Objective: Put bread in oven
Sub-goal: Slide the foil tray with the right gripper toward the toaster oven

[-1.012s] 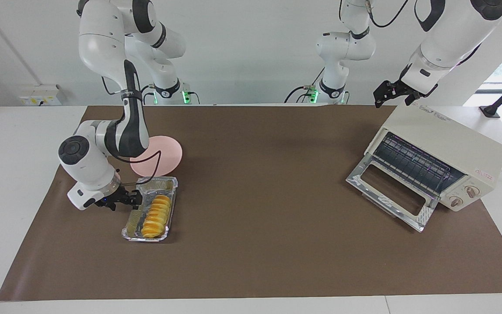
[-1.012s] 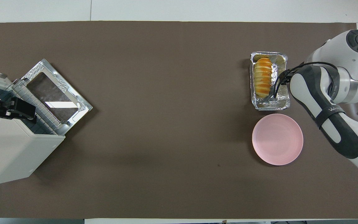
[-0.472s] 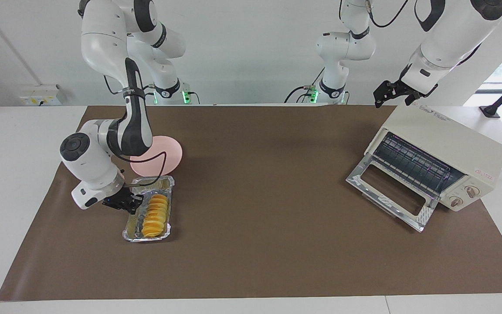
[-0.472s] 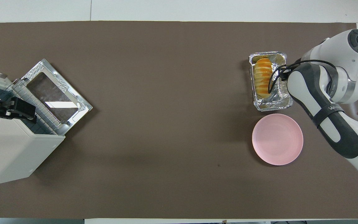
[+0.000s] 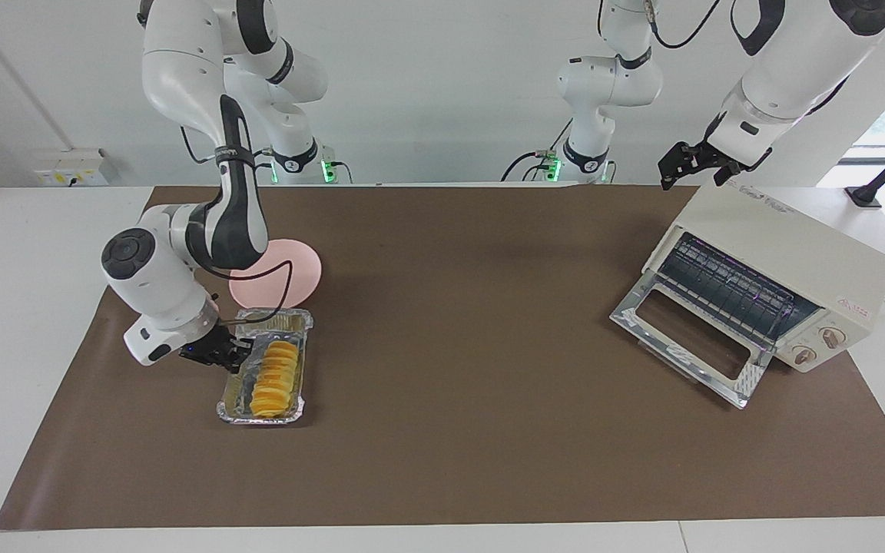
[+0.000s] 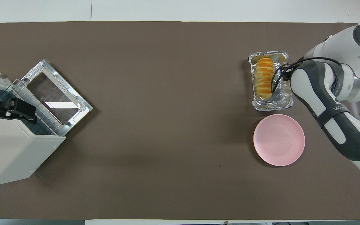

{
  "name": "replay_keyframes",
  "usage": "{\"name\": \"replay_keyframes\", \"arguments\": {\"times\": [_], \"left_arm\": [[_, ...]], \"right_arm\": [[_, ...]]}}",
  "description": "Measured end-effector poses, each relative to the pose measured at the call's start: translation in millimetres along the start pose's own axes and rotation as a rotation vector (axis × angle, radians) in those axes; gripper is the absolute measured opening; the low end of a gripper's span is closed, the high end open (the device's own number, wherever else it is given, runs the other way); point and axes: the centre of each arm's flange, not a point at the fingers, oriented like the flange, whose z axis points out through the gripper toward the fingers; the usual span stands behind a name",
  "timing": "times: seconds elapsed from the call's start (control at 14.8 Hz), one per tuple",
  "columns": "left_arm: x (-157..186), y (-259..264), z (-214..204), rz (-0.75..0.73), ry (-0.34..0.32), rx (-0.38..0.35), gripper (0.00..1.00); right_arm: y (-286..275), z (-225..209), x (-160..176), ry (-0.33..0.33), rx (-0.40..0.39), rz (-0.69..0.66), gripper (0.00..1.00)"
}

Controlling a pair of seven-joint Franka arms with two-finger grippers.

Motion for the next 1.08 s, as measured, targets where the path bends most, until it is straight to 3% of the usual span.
{"name": "replay_keyframes", "arguments": {"times": [0.47, 1.08], "left_arm": [[0, 0, 0, 0.000, 0.000, 0.000, 1.00], [0, 0, 0, 0.000, 0.000, 0.000, 1.00]], "right_arm": [[-107, -79, 2, -0.025, 0.012, 0.085, 0.01], [-293, -60, -51, -0.053, 0.051, 0.266, 0.01]]}}
